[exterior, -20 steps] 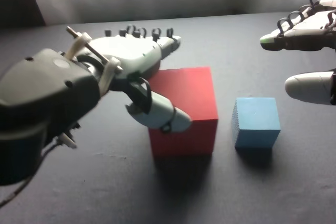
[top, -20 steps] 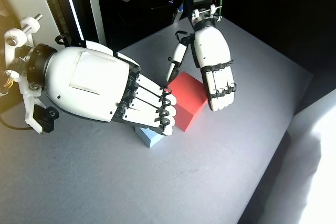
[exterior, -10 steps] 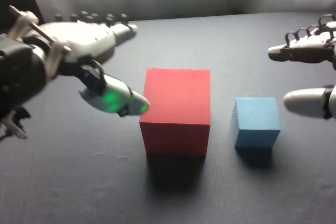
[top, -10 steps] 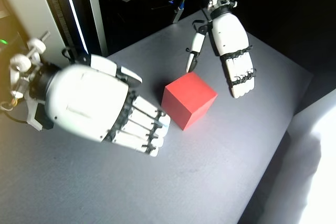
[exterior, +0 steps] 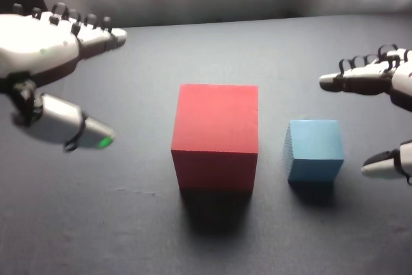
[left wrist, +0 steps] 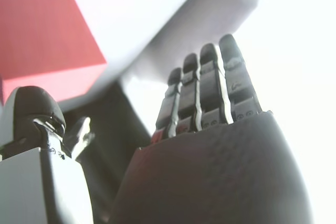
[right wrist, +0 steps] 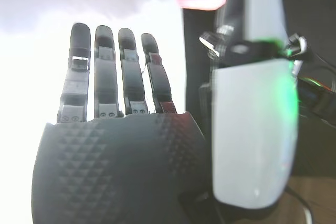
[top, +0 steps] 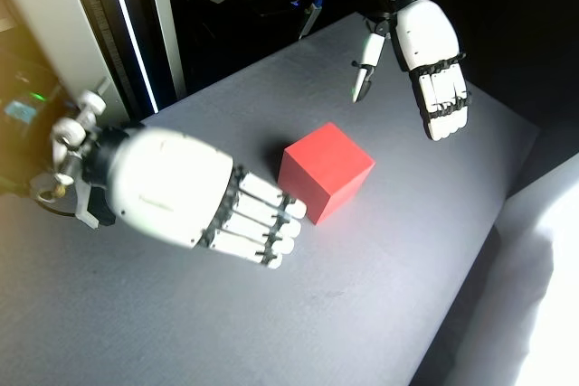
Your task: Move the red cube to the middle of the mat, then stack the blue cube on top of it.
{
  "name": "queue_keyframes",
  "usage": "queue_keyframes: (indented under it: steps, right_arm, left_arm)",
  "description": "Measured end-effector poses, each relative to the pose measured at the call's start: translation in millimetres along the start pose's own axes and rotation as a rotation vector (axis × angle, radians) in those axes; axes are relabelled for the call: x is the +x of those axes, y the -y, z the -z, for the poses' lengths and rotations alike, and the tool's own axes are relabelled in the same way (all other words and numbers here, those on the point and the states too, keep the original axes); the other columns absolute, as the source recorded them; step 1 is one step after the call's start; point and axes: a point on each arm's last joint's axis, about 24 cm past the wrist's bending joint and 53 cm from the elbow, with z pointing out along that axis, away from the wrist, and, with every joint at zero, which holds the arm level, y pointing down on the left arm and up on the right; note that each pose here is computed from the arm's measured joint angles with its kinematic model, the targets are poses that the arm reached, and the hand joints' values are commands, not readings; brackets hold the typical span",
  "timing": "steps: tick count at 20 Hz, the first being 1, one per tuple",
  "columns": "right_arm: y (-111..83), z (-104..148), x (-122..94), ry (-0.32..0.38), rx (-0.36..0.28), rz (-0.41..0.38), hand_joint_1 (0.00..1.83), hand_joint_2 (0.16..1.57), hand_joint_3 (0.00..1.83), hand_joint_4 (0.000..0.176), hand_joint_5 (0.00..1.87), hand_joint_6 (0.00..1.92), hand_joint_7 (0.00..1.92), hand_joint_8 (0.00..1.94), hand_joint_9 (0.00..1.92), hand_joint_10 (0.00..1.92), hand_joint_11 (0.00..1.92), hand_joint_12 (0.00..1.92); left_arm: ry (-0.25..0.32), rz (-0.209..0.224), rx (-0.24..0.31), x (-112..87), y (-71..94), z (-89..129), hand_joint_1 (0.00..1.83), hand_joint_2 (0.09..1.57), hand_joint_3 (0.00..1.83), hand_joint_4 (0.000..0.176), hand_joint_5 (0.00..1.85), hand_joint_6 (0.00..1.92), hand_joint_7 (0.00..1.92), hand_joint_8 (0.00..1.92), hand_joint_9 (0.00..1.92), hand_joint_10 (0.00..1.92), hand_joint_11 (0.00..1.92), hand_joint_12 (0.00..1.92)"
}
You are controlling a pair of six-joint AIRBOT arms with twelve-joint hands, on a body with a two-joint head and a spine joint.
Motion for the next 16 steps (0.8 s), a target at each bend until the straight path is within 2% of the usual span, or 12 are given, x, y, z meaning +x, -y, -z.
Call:
queue_keyframes:
  steps: [2,4,5,7,8,9,11,14,16]
  right_arm:
    - [3.9,-1,5,-0.008,0.017,-0.036,1.11,0.92,0.0,0.0,0.43,0.02,0.46,0.02,0.4,0.02,0.0,0.96]
    - [6.7,-2,7,-0.008,0.03,-0.066,1.11,0.91,0.0,0.0,0.48,0.02,0.52,0.02,0.45,0.03,0.0,1.03]
    - [8.3,-3,7,-0.007,0.038,-0.083,1.1,0.92,0.0,0.0,0.48,0.01,0.52,0.01,0.46,0.02,0.0,1.02]
    - [9.1,-4,10,-0.01,0.043,-0.097,1.06,0.95,0.01,0.0,0.47,0.0,0.52,0.0,0.45,0.01,0.0,1.0]
    - [8.5,-6,14,-0.015,0.042,-0.103,1.04,0.96,0.01,0.0,0.48,0.01,0.53,0.01,0.46,0.01,0.0,1.0]
    - [7.2,-8,18,-0.022,0.039,-0.103,1.05,0.95,0.0,0.0,0.51,0.01,0.56,0.01,0.48,0.02,0.0,1.02]
    - [8.8,-10,23,-0.032,0.039,-0.091,1.05,0.94,0.0,0.0,0.51,0.01,0.57,0.01,0.5,0.02,0.0,1.06]
    - [18.9,-18,13,0.001,0.053,-0.099,1.01,0.96,0.01,0.0,0.48,0.0,0.55,0.0,0.48,0.01,0.0,1.06]
    - [23.1,-20,9,0.012,0.059,-0.1,1.03,0.97,0.01,0.0,0.47,0.0,0.52,0.0,0.45,0.0,0.0,1.02]
  left_arm:
    - [-0.056,-0.054,0.031,9.2,-0.1,7,0.47,1.04,0.0,0.0,0.04,0.0,0.11,0.0,0.11,0.01,0.0,0.31]
    - [-0.083,-0.096,0.016,13.7,-11.9,16,0.51,1.04,0.0,0.0,0.04,0.0,0.11,0.0,0.11,0.0,0.0,0.3]
    - [-0.071,-0.1,0.0,11.2,-19.8,19,0.52,1.04,0.0,0.0,0.03,0.0,0.1,0.0,0.1,0.0,0.0,0.29]
    - [-0.028,-0.13,0.008,3.7,-24.5,21,0.51,1.05,0.0,0.0,0.03,0.0,0.1,0.0,0.11,0.0,0.0,0.28]
    - [-0.005,-0.149,0.028,-4.2,-23.2,21,0.49,1.06,0.0,0.0,0.02,0.0,0.09,0.0,0.09,0.0,0.0,0.24]
    - [0.025,-0.182,0.062,-14.3,-19.8,21,0.46,1.05,0.0,0.0,0.04,0.0,0.11,0.0,0.11,0.0,0.0,0.29]
    - [0.05,-0.214,0.114,-22.1,-11.8,22,0.5,1.05,0.0,0.0,0.04,0.0,0.11,0.0,0.11,0.0,0.0,0.29]
    - [0.003,-0.266,0.224,-10.1,8.2,26,0.5,1.07,0.0,0.0,0.02,0.0,0.1,0.0,0.1,0.01,0.0,0.23]
    - [-0.037,-0.291,0.27,-0.4,14.6,29,0.49,1.07,0.0,0.0,0.01,0.0,0.08,0.0,0.08,0.0,0.0,0.18]
